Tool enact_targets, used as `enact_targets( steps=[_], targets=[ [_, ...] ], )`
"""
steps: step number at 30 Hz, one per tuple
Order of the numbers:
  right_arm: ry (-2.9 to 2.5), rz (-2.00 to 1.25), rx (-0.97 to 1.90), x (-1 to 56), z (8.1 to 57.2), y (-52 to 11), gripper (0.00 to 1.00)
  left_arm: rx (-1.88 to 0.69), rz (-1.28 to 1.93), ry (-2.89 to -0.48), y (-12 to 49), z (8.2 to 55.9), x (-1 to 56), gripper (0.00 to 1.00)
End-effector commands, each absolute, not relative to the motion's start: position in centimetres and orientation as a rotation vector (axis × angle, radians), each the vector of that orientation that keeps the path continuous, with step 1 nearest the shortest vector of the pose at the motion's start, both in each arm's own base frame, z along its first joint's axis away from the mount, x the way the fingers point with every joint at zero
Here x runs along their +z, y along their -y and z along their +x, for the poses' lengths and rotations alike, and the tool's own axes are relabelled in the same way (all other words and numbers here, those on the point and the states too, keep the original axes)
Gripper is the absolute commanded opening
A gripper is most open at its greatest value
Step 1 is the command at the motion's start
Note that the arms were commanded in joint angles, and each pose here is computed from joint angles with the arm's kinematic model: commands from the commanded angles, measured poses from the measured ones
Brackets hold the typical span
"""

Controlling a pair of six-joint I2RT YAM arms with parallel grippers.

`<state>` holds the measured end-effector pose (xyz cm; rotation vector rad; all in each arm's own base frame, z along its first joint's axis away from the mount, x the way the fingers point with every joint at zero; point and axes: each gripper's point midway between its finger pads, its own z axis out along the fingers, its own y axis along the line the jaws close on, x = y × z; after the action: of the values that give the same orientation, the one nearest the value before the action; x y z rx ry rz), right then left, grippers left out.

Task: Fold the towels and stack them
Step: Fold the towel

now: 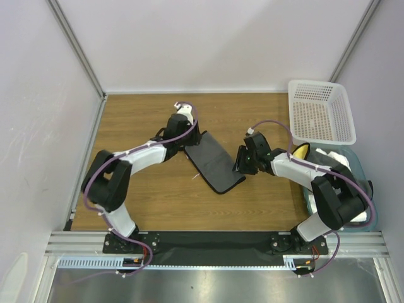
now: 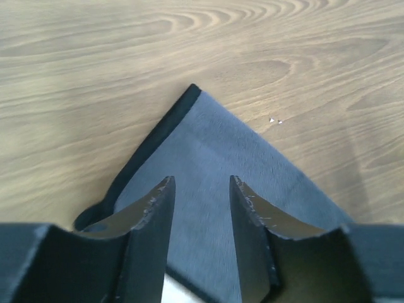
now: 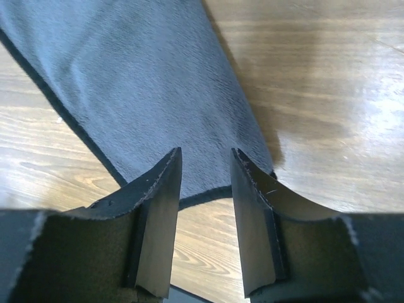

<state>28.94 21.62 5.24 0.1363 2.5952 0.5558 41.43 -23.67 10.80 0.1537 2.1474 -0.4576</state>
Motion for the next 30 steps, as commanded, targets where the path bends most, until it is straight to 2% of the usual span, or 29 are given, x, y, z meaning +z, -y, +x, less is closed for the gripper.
enact_targets(
  steps=[1, 5, 10, 21, 30],
  targets=[
    [-2.527, 0.125, 0.619, 6.2, 30.2, -23.1, 0.41, -0.577, 0.169, -2.033, 26.6, 44.0, 12.5, 0.45],
    [-2.556, 0.122, 0.548, 4.9, 30.3, -22.4, 0.41, -0.557, 0.113, -2.146, 26.5, 43.9, 8.3, 0.39],
    [-2.602, 0.086, 0.43, 2.8, 30.9, -20.9, 0.4, -0.497, 0.015, -2.256, 24.7, 41.9, 5.1, 0.38],
    [-2.553, 0.065, 0.404, 3.3, 36.0, -20.9, 0.4, -0.295, -0.068, -2.387, 21.6, 35.5, 2.1, 0.37],
    [-2.526, -0.03, 0.364, 4.4, 42.0, -22.3, 0.4, -0.09, 0.049, -2.492, 21.4, 29.1, 1.3, 0.37]
  ],
)
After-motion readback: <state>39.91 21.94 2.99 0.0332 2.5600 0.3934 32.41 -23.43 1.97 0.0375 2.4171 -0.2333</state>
